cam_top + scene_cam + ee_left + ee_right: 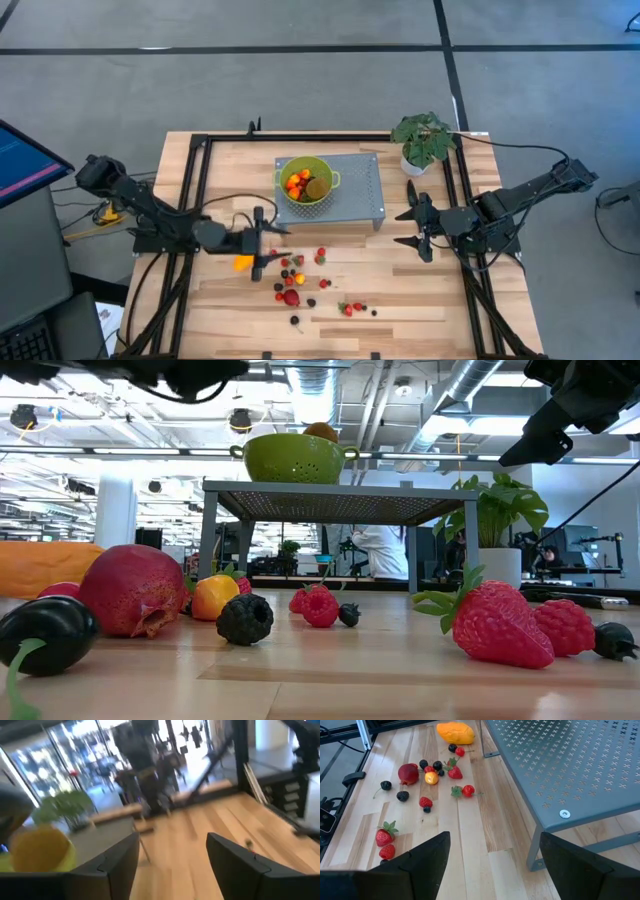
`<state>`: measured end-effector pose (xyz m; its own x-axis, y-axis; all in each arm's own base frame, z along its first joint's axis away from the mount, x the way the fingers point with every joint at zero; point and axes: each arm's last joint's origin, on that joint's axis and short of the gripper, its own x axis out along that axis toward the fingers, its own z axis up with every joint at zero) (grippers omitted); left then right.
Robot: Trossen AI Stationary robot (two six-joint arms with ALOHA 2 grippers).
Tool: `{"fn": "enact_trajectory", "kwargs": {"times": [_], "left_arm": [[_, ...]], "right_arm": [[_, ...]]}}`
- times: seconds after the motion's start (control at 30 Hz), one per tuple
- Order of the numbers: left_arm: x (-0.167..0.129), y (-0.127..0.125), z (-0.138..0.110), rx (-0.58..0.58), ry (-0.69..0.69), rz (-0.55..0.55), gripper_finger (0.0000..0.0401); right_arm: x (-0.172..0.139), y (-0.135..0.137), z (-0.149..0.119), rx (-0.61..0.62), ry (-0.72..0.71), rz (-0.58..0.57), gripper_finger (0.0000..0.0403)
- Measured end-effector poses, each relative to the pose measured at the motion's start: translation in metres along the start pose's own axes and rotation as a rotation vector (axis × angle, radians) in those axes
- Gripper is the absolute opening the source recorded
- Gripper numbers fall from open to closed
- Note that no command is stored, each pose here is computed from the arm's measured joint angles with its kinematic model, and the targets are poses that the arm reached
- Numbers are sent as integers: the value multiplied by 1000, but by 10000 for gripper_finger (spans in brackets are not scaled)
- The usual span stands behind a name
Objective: Pick & Place Fruit
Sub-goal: Put the red cherry into the green strainer bowl on the shelf
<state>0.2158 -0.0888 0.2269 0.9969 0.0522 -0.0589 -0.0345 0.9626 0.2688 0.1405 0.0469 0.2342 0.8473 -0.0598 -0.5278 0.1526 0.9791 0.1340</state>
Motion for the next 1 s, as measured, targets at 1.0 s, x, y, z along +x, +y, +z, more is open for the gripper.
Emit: {"fn": "enact_trajectory", "kwargs": {"times": [1.0], "left_arm": [[-12, -24, -78, -126, 658, -14, 214]], "right_arm": [[0, 0, 0, 0, 0, 0, 301]]}}
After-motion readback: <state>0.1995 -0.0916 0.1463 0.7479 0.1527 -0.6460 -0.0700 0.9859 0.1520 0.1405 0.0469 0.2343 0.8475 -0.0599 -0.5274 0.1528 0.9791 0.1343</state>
